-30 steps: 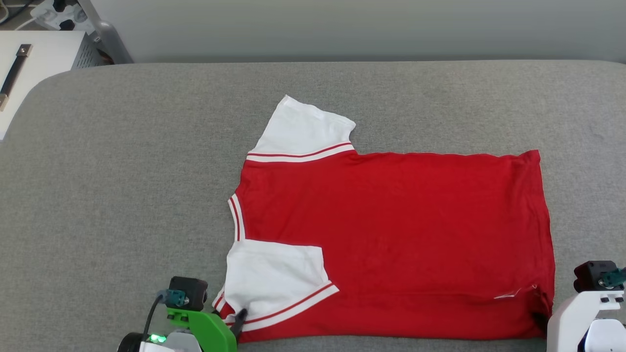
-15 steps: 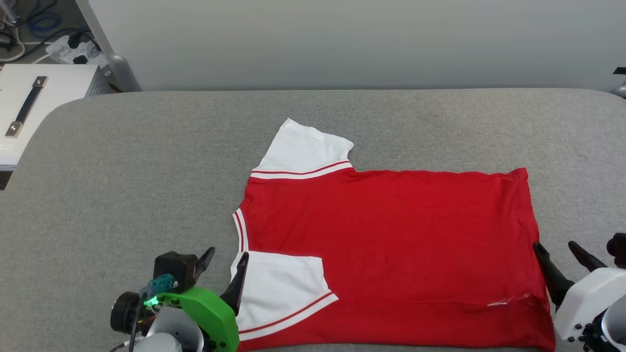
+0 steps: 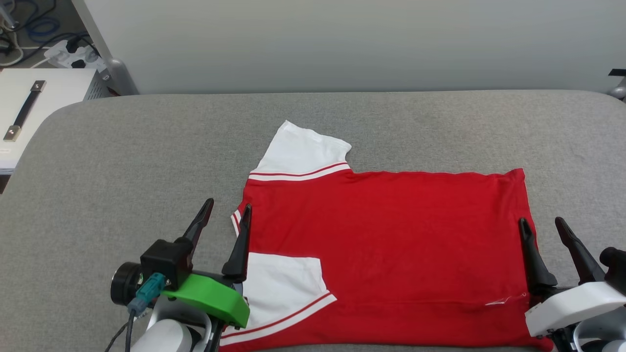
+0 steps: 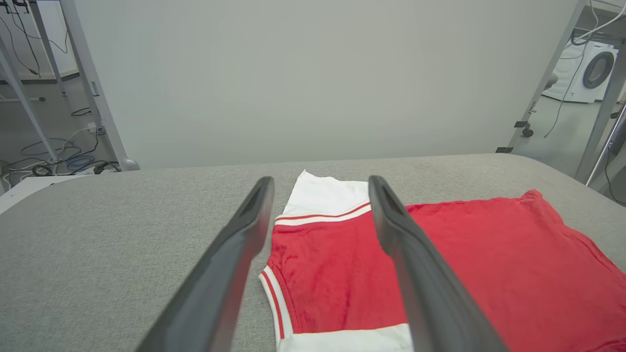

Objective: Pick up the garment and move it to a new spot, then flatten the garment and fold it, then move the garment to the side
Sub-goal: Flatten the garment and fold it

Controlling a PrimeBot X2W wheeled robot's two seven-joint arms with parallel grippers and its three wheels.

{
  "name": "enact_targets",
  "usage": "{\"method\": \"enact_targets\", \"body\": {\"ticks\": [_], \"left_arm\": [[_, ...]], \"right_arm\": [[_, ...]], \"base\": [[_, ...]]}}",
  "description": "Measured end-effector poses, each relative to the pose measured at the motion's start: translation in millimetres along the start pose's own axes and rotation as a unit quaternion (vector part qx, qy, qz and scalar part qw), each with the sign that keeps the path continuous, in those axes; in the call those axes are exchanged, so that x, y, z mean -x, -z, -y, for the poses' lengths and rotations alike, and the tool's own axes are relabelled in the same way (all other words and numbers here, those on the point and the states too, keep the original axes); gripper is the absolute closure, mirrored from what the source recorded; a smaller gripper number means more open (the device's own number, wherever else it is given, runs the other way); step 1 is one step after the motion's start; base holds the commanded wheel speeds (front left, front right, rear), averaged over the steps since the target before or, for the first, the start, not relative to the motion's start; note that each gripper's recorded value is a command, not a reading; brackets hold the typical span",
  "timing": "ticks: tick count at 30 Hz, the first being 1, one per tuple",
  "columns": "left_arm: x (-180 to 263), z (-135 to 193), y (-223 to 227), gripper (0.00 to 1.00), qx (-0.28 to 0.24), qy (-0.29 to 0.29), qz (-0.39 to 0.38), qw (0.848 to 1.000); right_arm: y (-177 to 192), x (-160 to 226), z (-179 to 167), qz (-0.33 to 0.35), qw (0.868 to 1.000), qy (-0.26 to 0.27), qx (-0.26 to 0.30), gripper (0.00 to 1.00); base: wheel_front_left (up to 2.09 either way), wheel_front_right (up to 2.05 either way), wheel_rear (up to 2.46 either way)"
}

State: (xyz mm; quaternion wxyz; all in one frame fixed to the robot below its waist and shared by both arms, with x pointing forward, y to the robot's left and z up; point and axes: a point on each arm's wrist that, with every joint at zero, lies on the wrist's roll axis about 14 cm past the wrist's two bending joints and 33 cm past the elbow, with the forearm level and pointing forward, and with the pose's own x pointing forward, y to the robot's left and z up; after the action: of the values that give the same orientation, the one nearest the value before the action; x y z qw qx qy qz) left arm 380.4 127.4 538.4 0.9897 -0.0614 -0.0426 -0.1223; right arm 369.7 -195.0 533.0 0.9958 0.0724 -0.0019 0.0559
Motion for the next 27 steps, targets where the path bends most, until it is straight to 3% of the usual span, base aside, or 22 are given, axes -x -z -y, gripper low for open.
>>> {"method": "enact_targets", "body": {"ticks": [16,22,27], "left_arm": [[-25,-3,15,0.00,0.009,0.013,0.011,1.000],[-57,-13,46,0.00,-0.026,0.052,-0.065,0.996],[-114,-20,53,0.00,-0.085,0.094,-0.156,0.980]], "right_arm": [[13,-5,5,0.008,1.000,0.018,-0.018,0.00],[17,-15,8,0.002,1.000,0.021,-0.016,0.00],[24,-28,8,-0.009,1.000,0.019,-0.014,0.00]], "base": [[0.00,0.00,0.00],[0.00,0.00,0.00],[0.00,0.00,0.00]]}}
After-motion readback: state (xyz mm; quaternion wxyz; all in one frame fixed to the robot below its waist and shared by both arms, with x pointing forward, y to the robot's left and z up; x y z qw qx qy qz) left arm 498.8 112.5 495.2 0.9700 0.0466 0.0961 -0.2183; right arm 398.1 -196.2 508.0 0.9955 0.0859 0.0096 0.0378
